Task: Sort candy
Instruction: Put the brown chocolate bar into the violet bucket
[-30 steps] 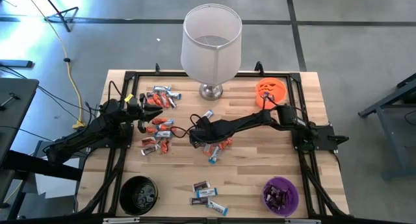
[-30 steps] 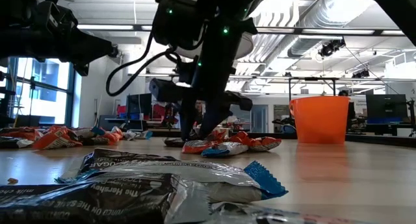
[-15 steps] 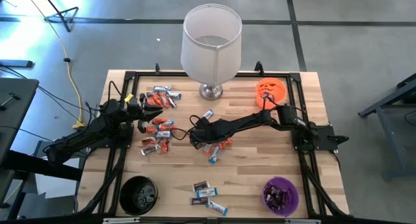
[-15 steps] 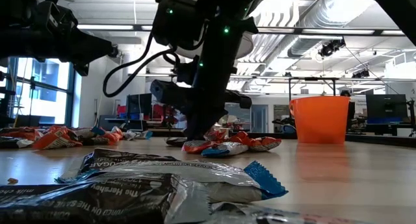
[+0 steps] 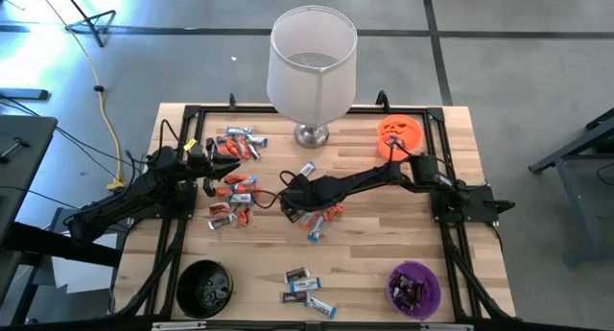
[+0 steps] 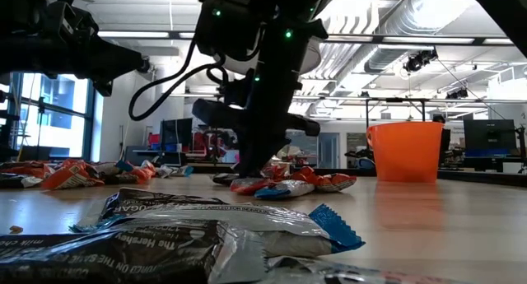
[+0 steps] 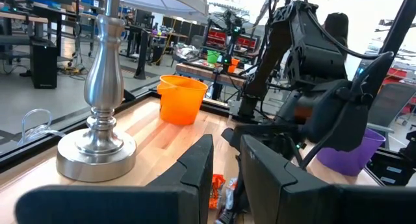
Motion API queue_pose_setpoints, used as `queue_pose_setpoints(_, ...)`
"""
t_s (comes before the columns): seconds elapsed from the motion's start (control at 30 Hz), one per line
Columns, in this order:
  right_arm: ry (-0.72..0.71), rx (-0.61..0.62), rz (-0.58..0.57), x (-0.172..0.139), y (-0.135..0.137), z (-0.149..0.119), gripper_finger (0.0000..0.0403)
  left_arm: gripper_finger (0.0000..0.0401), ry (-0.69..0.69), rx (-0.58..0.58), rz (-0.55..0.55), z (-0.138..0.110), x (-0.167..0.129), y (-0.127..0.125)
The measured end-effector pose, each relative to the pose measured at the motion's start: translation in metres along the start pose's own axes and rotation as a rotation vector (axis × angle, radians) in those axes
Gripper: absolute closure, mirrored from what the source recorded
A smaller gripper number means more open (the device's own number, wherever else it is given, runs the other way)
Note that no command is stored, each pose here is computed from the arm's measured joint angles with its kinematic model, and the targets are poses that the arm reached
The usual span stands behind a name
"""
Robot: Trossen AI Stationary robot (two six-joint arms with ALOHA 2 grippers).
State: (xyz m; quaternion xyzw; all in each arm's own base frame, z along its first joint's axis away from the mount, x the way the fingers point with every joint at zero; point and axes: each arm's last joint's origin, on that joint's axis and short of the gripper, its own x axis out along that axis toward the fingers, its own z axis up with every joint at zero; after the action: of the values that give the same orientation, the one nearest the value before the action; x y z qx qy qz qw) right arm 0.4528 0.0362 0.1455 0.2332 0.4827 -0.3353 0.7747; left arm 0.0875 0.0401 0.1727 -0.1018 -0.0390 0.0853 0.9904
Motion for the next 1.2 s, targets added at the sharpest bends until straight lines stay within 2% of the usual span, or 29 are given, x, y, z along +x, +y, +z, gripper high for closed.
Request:
queue_pose_setpoints(0.13, 0.005, -0.014, 0.016, -0.021, -0.001, 0.005, 0.0398, 0.0337, 0.000, 0.000, 0.000, 0.000, 0.000, 0.000)
queue_pose_setpoints(0.3, -0.024, -0.055, -0.009, -0.067, 0.001, 0.013, 0.0399, 0.0337, 0.000, 0.000, 0.000, 0.000, 0.000, 0.000)
queue_pose_setpoints(0.5, 0.060, -0.072, -0.037, -0.126, 0.011, 0.002, 0.0399, 0.0337, 0.000, 0.000, 0.000, 0.000, 0.000, 0.000)
queue_pose_setpoints(0.8, 0.201, 0.124, -0.103, -0.189, 0.028, -0.061, 0.0399, 0.0337, 0.000, 0.000, 0.000, 0.000, 0.000, 0.000)
queue_pose_setpoints(0.97, 0.286, 0.223, -0.110, -0.204, 0.038, -0.100, 0.0399, 0.0337, 0.000, 0.000, 0.000, 0.000, 0.000, 0.000)
queue_pose_setpoints(1.2, 0.354, 0.320, -0.114, -0.221, 0.046, -0.139, 0.0398, 0.0337, 0.000, 0.000, 0.000, 0.000, 0.000, 0.000)
